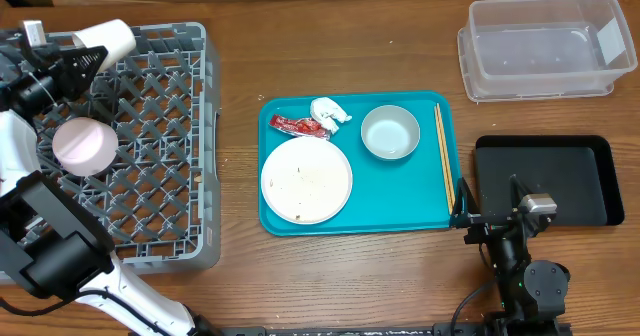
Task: Sort waste into correct bins and load items into the dishwasher
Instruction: 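Lift the white cup off the saucer and carry it to the rack, then place the white cup upside down in the rack, release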
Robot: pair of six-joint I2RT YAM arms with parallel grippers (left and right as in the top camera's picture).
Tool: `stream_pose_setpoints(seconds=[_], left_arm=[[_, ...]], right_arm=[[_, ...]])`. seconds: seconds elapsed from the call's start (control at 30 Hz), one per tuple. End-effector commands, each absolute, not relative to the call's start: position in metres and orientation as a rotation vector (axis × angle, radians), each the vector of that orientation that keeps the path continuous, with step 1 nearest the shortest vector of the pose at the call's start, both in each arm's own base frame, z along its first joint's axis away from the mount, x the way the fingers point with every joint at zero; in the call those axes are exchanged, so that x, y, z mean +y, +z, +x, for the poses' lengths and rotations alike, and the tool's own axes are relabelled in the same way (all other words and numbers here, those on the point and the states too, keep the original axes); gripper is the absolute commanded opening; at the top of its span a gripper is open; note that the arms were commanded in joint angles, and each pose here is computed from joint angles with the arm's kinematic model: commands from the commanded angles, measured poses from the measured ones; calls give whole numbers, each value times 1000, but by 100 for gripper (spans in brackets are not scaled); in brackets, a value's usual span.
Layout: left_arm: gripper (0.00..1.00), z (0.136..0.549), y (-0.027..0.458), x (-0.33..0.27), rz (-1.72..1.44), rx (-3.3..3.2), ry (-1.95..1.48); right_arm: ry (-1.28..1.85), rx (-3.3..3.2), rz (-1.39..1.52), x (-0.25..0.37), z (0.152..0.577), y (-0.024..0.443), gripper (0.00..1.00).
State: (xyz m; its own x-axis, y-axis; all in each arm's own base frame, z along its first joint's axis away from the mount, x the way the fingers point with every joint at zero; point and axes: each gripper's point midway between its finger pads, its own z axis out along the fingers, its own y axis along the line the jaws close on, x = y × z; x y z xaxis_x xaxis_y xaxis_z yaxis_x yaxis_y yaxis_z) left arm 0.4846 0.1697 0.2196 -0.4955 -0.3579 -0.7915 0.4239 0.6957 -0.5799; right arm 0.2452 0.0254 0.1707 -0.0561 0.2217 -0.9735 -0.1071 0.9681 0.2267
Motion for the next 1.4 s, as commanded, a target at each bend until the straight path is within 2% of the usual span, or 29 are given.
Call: stream_pose_setpoints(seconds=[0.0, 0.23, 0.67, 0.77, 0.9, 1.0, 1.37], left_arm=[[4, 493, 197, 183, -116, 1905, -979], [4, 506, 154, 190, -158, 1886, -1074], [4, 512, 141, 190, -101, 1814, -1173], [11, 515, 139, 193, -126, 1822, -1155], [11, 515, 135, 205, -216, 1834, -1149], [18, 511, 135, 215, -235, 1828, -1137], [11, 486, 135, 266, -378, 1796, -1106]], right_arm=[[263, 1598, 100, 23, 245, 170, 100], [263, 1598, 100, 23, 245, 170, 100], [263, 1598, 100, 23, 245, 170, 100], [263, 1598, 100, 23, 245, 170, 100], [263, 1597, 100, 23, 245, 170, 100], [263, 1598, 100, 23, 245, 170, 100], [263, 1598, 100, 23, 245, 170, 100]])
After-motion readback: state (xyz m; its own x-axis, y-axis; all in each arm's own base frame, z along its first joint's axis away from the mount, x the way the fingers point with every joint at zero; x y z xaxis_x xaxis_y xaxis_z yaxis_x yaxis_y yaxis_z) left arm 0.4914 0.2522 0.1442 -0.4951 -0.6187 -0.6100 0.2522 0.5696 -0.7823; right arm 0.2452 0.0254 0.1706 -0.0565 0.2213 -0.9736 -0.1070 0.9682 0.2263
